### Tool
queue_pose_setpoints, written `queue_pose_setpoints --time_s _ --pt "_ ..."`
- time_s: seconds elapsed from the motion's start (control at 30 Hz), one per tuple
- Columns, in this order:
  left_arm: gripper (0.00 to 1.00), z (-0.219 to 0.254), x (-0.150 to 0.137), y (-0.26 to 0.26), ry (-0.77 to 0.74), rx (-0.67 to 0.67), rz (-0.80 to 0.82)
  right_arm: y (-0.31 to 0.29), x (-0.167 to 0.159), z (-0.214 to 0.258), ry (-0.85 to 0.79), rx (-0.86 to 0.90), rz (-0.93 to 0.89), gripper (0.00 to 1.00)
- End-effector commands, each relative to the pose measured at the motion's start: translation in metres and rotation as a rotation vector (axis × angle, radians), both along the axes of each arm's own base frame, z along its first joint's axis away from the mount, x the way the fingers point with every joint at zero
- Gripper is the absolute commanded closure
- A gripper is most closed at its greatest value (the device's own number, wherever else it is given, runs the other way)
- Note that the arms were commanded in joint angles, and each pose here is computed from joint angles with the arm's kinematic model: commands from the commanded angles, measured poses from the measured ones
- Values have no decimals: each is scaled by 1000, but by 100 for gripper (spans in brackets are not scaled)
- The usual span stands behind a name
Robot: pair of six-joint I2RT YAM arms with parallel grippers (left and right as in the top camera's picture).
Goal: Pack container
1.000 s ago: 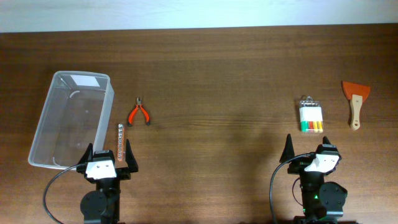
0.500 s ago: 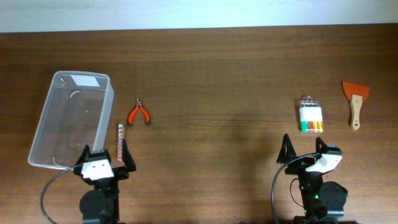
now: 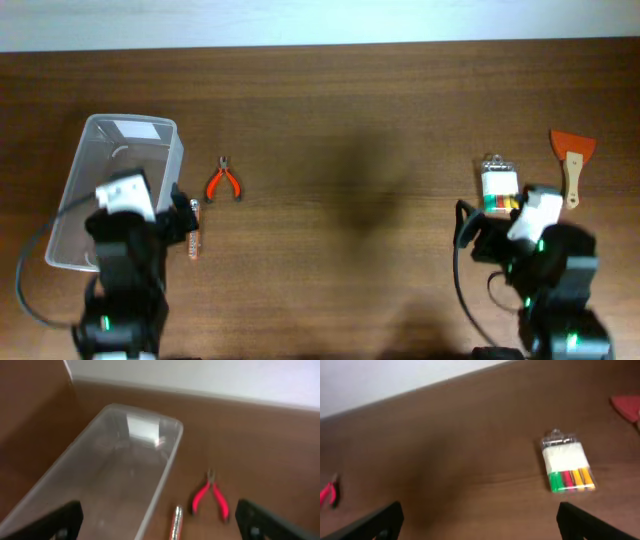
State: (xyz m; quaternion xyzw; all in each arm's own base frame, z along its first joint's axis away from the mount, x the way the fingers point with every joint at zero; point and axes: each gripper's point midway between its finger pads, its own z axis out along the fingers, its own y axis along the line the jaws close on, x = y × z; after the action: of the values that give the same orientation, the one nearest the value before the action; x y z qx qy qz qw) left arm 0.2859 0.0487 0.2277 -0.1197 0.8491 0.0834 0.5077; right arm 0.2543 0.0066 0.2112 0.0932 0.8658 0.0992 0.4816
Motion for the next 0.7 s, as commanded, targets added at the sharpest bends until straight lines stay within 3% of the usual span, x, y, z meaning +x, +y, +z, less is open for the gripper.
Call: queue_pose_setpoints --time_s 0.0,0.2,0.43,0.5,0.67 --pt "1 -1 16 6 172 -87 65 1 15 18 130 -85 80 1" --pt "1 4 4 5 464 -103 73 0 30 35 396 -57 94 1" --pt "1 -4 5 -1 497 -156 67 3 52 52 487 -92 164 1" --pt "1 -6 -3 6 483 -267 203 -6 55 52 521 -137 128 1" --pt "1 -17 -40 51 403 -552 731 -15 60 48 569 -178 98 1"
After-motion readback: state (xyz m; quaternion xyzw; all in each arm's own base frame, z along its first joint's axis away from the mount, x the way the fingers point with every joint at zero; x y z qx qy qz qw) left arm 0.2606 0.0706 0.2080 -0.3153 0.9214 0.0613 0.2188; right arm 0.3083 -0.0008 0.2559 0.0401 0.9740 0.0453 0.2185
